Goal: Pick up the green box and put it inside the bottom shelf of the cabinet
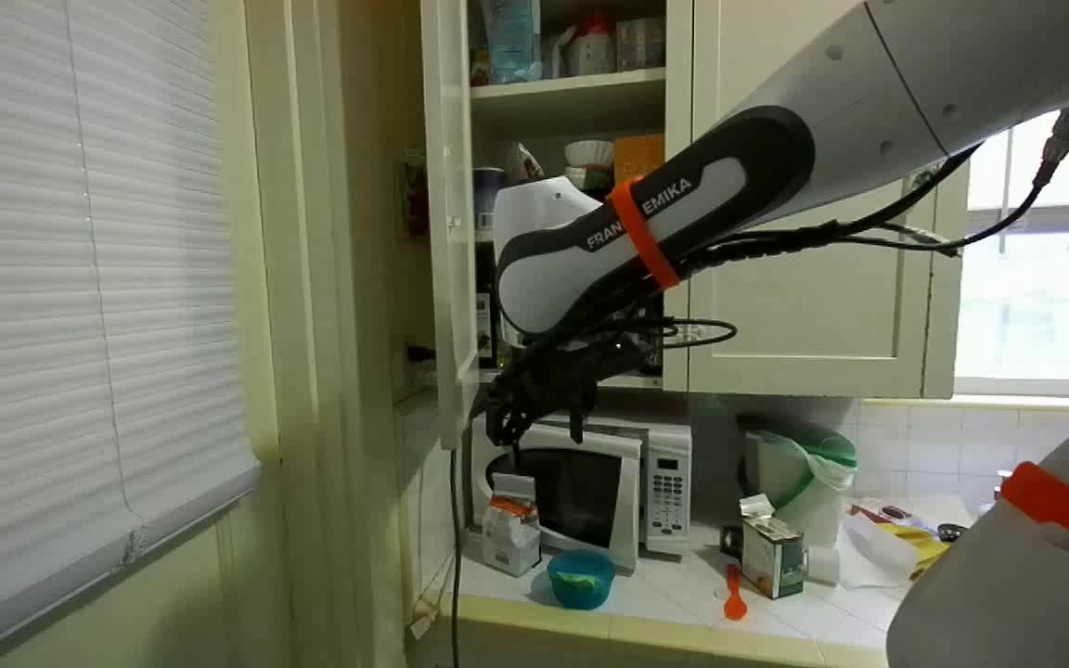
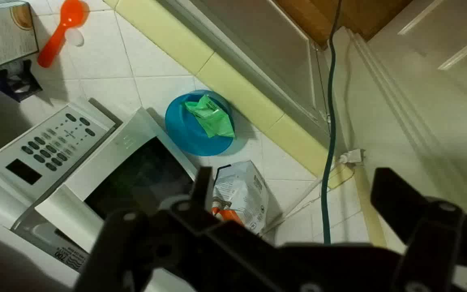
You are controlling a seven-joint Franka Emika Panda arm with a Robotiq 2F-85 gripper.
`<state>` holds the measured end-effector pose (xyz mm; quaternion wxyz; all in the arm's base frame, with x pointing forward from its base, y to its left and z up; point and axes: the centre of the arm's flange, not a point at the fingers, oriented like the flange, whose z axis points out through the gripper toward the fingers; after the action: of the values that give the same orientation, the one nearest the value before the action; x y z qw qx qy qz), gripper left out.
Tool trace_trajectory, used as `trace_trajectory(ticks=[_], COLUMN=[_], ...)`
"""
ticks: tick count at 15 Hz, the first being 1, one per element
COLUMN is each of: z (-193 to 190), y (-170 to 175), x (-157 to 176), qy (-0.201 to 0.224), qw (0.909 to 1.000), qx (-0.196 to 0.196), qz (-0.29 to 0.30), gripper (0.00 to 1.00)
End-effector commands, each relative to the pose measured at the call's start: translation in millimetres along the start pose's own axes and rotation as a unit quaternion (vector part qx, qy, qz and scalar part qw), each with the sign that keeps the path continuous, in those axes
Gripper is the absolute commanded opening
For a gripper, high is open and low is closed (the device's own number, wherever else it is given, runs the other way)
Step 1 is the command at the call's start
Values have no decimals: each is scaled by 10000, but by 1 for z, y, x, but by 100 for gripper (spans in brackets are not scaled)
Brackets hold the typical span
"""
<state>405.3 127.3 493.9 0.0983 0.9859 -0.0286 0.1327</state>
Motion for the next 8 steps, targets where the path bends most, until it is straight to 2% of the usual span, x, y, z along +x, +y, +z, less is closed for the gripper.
trace_trajectory(ticks=[1,5,7,8], z=[0,0,2,6], y=[0,0,20,43], x=[0,0,-1,-10], qy=[0,0,-101,-126], qw=[10000,10000,9984,9953], qx=[0,0,115,96], qz=[0,0,545,960], gripper=[100,100,100,100])
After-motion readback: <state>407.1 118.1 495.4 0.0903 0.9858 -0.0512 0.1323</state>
